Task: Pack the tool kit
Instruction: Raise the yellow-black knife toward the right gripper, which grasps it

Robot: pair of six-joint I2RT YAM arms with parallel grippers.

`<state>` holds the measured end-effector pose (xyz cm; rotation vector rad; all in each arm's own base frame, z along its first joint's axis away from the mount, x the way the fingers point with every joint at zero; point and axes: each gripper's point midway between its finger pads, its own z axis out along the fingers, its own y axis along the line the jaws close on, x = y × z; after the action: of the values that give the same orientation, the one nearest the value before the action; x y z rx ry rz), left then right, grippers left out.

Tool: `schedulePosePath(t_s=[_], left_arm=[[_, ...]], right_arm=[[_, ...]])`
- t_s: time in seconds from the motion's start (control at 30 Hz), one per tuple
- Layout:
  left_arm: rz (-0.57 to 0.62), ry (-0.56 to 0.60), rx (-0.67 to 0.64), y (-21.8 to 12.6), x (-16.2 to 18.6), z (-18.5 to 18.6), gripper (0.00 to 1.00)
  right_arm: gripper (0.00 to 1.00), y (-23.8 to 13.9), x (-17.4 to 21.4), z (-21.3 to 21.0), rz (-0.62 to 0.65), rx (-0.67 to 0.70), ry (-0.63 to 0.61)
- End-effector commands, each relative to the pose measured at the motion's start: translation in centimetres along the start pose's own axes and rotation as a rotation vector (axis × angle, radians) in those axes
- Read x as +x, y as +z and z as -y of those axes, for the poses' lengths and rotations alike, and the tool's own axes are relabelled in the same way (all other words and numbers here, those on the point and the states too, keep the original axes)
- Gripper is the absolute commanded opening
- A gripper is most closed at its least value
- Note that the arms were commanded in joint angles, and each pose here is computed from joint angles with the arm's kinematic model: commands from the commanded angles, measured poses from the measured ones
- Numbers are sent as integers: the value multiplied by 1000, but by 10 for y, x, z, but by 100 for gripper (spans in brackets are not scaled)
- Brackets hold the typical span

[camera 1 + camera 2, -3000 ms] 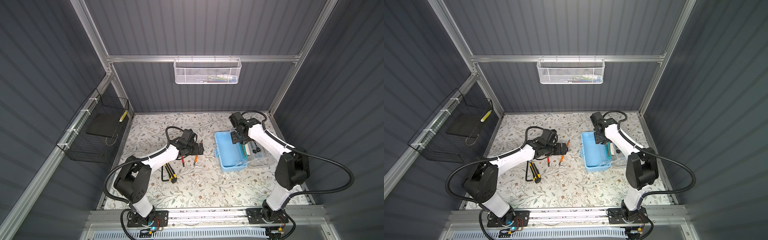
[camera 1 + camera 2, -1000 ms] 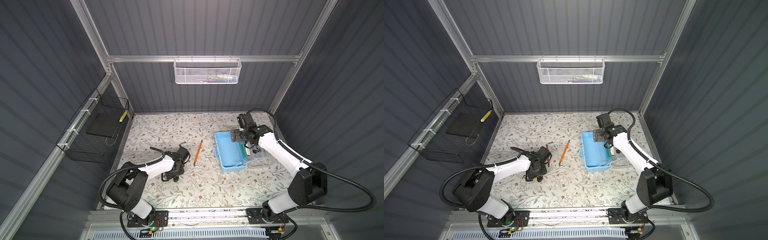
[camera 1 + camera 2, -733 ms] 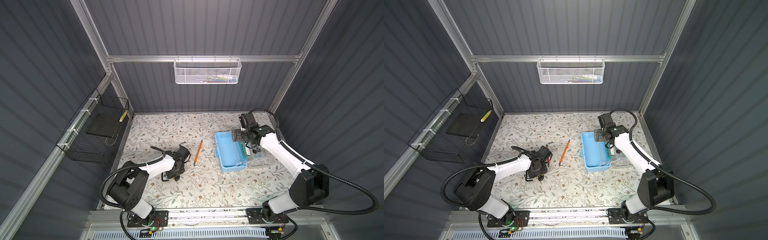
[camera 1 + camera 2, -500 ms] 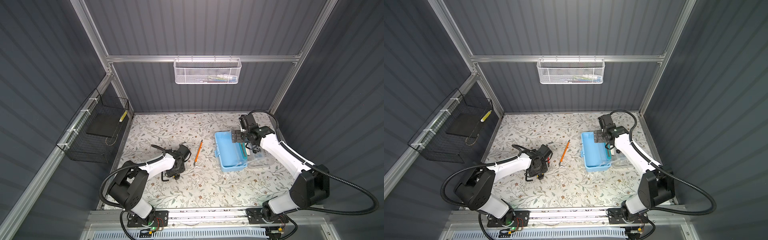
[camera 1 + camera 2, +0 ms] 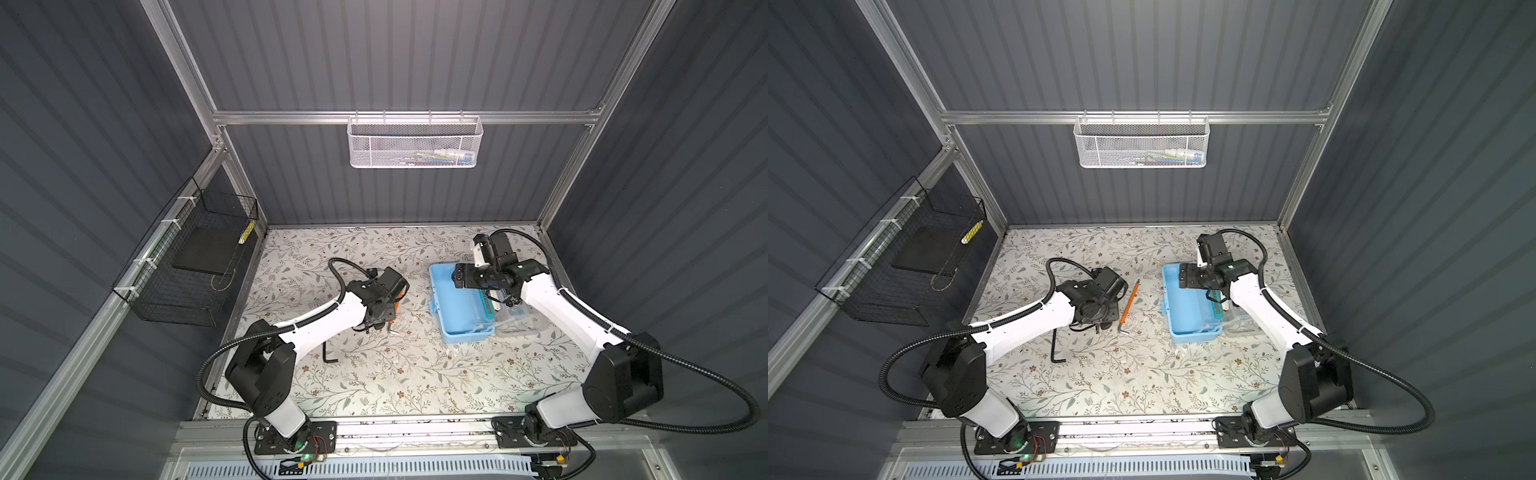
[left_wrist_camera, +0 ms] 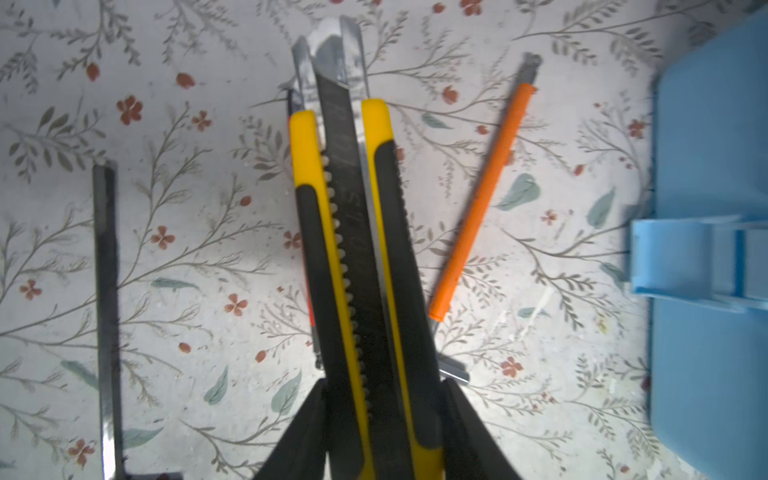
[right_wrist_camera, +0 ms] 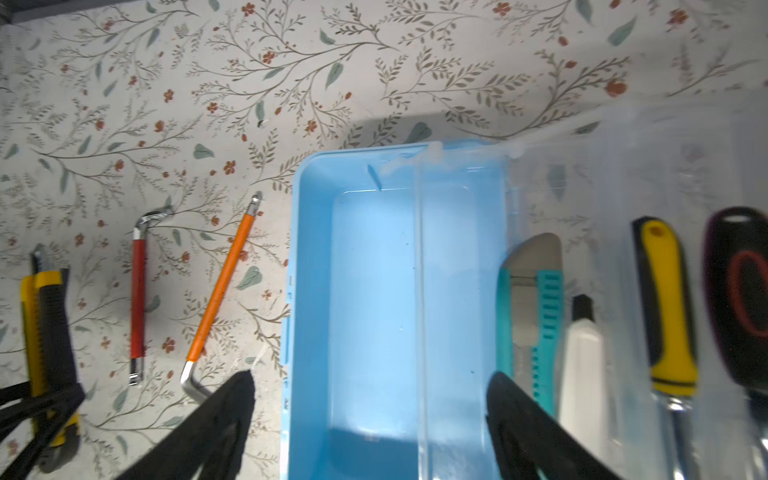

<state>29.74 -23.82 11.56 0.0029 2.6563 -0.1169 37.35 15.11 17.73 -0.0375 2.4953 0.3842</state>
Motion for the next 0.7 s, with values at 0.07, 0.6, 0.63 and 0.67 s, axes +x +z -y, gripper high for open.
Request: schedulePosePath(t_s=[0.07,0.6,0.63,0.67], left_arm=[[85,142,146,-17,-20,46,42],[163,326,394,-45,-24,114,43],[162,332,406,-46,-24,116,42],[162,335,413,-46,-24,117,43]], right_arm=[[82,8,-2,-30,-14,-168,76],[72,14,-2,-74,-33,-395,142],[71,15,-1,-76,-37,-405,145],[69,15,-1,-78,-40,-417,149]])
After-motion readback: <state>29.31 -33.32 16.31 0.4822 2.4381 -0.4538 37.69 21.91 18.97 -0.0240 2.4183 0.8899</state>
